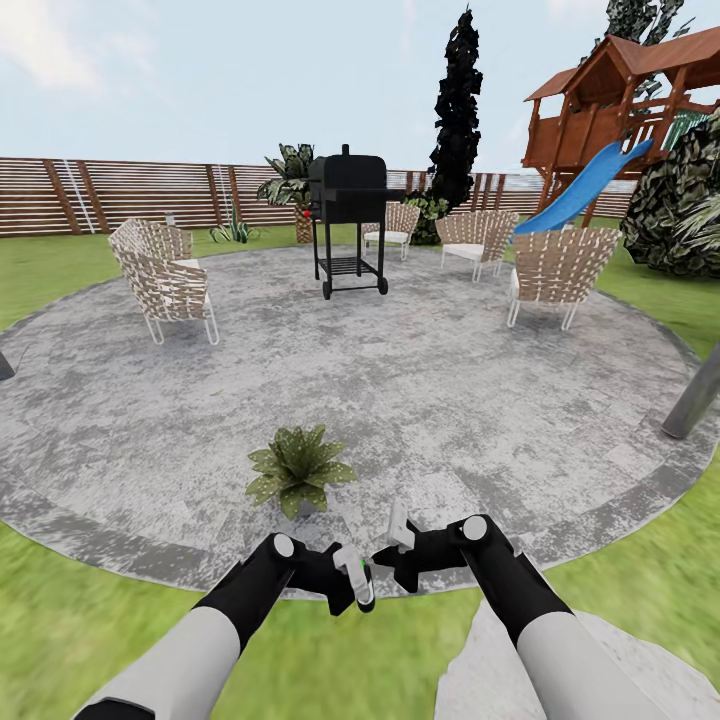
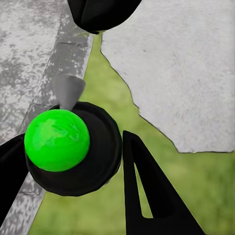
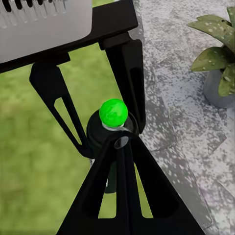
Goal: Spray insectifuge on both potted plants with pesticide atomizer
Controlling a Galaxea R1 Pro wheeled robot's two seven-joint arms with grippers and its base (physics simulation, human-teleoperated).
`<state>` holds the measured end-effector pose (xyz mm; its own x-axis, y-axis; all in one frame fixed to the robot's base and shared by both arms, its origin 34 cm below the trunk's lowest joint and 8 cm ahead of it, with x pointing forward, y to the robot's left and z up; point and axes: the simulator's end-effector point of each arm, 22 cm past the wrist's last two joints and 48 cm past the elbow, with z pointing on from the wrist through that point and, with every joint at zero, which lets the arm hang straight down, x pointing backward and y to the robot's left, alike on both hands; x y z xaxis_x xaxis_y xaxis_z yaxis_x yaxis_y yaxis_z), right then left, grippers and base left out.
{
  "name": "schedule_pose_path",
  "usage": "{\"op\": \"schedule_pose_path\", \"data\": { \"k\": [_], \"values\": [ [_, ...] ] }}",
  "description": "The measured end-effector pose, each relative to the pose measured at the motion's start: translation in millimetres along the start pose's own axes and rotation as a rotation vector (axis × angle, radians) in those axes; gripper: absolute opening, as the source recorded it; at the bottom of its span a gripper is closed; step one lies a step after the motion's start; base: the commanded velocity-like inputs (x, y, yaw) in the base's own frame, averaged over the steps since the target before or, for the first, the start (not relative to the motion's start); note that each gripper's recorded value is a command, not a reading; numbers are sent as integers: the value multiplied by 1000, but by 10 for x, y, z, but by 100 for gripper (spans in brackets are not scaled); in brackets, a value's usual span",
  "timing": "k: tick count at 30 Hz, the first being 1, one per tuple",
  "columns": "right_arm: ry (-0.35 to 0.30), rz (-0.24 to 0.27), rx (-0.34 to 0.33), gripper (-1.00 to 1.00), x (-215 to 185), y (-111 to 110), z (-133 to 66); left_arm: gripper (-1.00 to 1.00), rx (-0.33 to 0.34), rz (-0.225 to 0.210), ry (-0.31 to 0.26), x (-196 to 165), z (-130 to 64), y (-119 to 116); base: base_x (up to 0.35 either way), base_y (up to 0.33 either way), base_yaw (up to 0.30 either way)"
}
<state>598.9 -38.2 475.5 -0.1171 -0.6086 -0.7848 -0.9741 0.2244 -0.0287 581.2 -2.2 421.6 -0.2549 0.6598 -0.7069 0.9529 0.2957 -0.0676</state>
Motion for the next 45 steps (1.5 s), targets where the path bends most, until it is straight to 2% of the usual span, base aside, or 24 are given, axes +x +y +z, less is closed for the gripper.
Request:
{"op": "schedule_pose_path", "data": {
  "k": [43,45],
  "values": [
    [1,-2,2,-100,1,-4,-1,-100,14,-3,-9,-60,53,-72,0,0,0],
    [1,-2,2,-100,0,-5,-1,-100,15,-23,-35,-117,52,-76,0,0,0]
  ]
}}
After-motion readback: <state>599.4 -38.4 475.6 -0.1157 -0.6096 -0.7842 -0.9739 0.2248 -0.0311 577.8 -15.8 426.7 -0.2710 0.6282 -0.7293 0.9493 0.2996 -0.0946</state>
